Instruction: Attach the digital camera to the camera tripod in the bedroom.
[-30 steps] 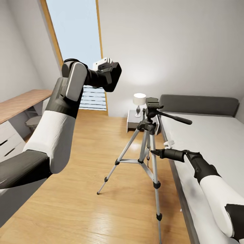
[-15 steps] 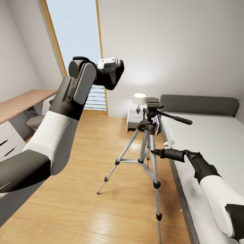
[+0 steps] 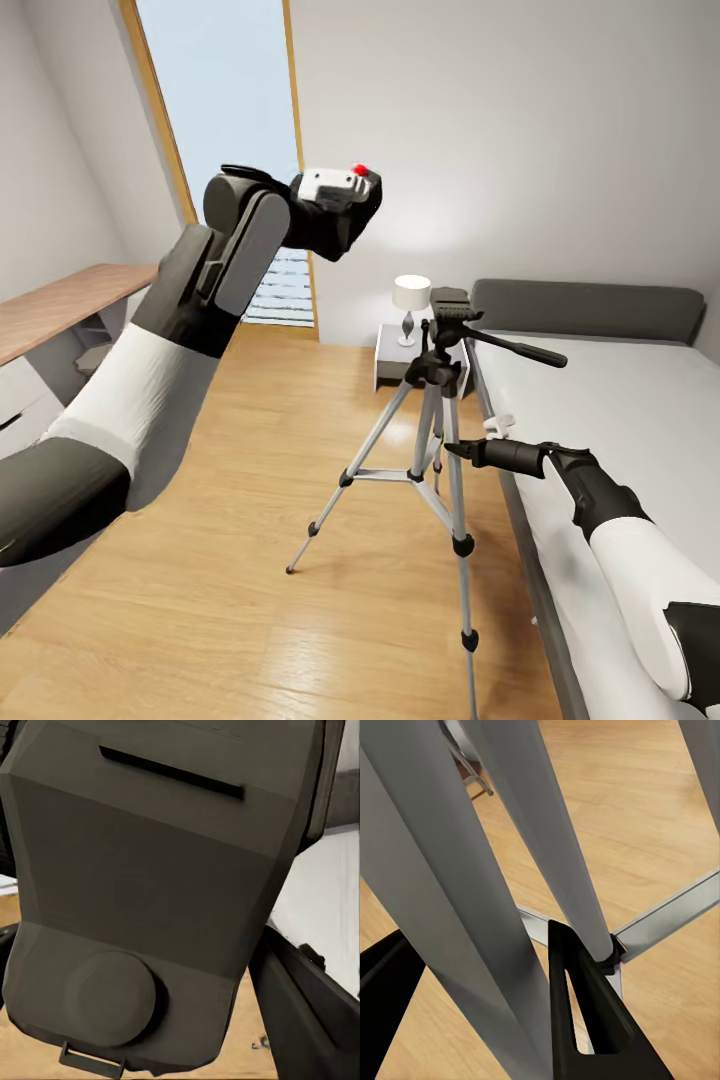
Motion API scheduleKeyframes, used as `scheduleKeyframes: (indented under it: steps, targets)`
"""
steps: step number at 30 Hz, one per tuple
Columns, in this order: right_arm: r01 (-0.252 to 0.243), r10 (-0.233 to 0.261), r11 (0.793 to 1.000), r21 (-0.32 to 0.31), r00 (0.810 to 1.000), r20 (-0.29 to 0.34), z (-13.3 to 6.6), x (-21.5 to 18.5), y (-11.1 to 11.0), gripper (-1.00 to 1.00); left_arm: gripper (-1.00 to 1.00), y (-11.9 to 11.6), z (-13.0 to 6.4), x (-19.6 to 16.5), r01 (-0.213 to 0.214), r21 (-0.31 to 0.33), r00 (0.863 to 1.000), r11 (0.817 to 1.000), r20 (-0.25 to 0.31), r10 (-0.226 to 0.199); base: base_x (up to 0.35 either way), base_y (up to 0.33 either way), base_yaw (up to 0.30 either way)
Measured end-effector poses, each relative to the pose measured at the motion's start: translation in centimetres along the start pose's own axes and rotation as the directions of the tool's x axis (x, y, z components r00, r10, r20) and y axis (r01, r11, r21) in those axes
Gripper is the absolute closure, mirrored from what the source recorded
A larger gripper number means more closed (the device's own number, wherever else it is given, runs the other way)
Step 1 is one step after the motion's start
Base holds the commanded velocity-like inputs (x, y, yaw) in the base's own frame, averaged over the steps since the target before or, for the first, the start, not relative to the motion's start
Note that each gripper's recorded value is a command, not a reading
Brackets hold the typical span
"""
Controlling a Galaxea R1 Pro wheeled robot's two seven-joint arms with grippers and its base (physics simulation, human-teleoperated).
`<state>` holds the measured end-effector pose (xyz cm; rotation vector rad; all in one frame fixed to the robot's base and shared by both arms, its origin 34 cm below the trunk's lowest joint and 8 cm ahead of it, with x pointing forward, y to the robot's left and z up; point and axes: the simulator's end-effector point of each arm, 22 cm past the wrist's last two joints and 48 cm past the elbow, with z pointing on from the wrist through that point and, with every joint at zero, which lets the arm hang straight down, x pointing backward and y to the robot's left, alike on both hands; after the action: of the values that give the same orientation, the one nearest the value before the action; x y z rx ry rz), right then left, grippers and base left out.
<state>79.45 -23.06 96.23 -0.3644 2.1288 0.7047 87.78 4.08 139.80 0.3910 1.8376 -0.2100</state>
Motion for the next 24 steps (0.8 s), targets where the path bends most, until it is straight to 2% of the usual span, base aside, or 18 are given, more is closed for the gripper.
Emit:
scheduleKeyframes:
  steps: [1, 2, 4, 5, 6, 7, 9, 10, 11, 14, 15, 16, 18, 21, 24]
  targets:
    - [0.003, -0.003, 1.000, 0.000, 1.000, 0.000, 0.0, -0.1, 0.0, 1.00, 1.00, -0.7, 1.0, -0.9, -0.001, 0.116, 0.999, 0.993, -0.050, 0.006, 0.000, 0.000, 0.000]
    - [0.004, -0.004, 1.000, 0.001, 1.000, 0.001, 0.0, 0.0, 0.0, 1.00, 1.00, -0.6, 1.0, -1.9, -0.005, 0.148, 0.998, 0.989, -0.065, 0.015, 0.000, 0.000, 0.000]
    - [0.002, -0.002, 1.000, 0.000, 1.000, -0.001, 0.0, 0.0, 0.0, 1.00, 1.00, -0.3, 1.1, -2.6, -0.012, 0.172, 0.996, 0.985, -0.080, 0.027, 0.000, 0.000, 0.000]
    - [0.006, -0.006, 1.000, -0.002, 1.000, -0.001, 0.1, -0.1, 0.1, 1.00, 1.00, 0.6, 1.5, -4.5, -0.069, 0.226, 0.994, 0.972, -0.067, 0.087, 0.000, 0.000, 0.000]
    - [0.007, -0.007, 1.000, 0.000, 1.000, 0.000, 0.1, 0.1, 0.2, 1.00, 1.00, -0.2, 0.7, -6.1, -0.087, 0.262, 0.995, 0.961, -0.033, 0.099, 0.000, 0.000, 0.000]
    - [0.001, -0.001, 1.000, 0.003, 1.000, 0.003, 0.1, -0.1, 0.1, 1.00, 1.00, -0.7, 0.7, -6.6, -0.124, 0.300, 0.991, 0.946, -0.005, 0.132, 0.000, 0.000, 0.000]
    - [0.006, -0.006, 1.000, 0.001, 1.000, -0.003, 0.2, 0.0, 0.2, 1.00, 1.00, -2.2, 0.3, -6.8, -0.188, 0.378, 0.981, 0.906, 0.035, 0.189, 0.000, 0.000, 0.000]
    - [0.006, -0.006, 1.000, 0.001, 1.000, -0.001, 0.2, 0.0, 0.2, 1.00, 1.00, -2.5, 0.3, -6.7, -0.206, 0.391, 0.978, 0.897, 0.040, 0.207, 0.000, 0.000, 0.000]
    - [0.008, -0.008, 1.000, -0.001, 1.000, -0.004, 0.3, 0.1, 0.3, 1.00, 1.00, -3.0, 0.1, -6.4, -0.223, 0.421, 0.973, 0.879, 0.043, 0.226, 0.000, 0.000, 0.000]
    - [0.008, -0.008, 1.000, 0.000, 1.000, -0.004, 0.3, 0.1, 0.3, 1.00, 1.00, -3.8, -0.3, -6.1, -0.254, 0.460, 0.964, 0.851, 0.055, 0.258, 0.000, 0.000, 0.000]
    - [0.007, -0.007, 1.000, 0.001, 1.000, -0.003, 0.3, 0.0, 0.3, 1.00, 1.00, -4.0, -0.4, -6.1, -0.267, 0.465, 0.961, 0.844, 0.061, 0.270, 0.000, 0.000, 0.000]
    - [0.009, -0.009, 1.000, -0.001, 1.000, -0.005, 0.3, 0.1, 0.3, 1.00, 1.00, -3.9, -0.6, -6.2, -0.309, 0.454, 0.948, 0.836, 0.074, 0.310, 0.000, 0.000, 0.000]
    - [0.015, -0.015, 1.000, -0.006, 1.000, -0.008, 0.3, 0.2, 0.4, 1.00, 1.00, -3.9, -0.6, -6.3, -0.332, 0.447, 0.940, 0.831, 0.081, 0.332, 0.000, 0.000, 0.000]
    - [0.018, -0.019, 1.000, -0.005, 1.000, -0.004, 0.3, 0.4, 0.3, 1.00, 1.00, -5.2, -0.8, -6.4, -0.353, 0.463, 0.932, 0.813, 0.099, 0.348, 0.000, 0.000, 0.000]
    - [0.020, -0.020, 1.000, -0.006, 1.000, -0.004, 0.3, 0.5, 0.3, 1.00, 1.00, -6.9, -1.6, -5.8, -0.361, 0.532, 0.927, 0.766, 0.113, 0.358, 0.000, 0.000, 0.000]
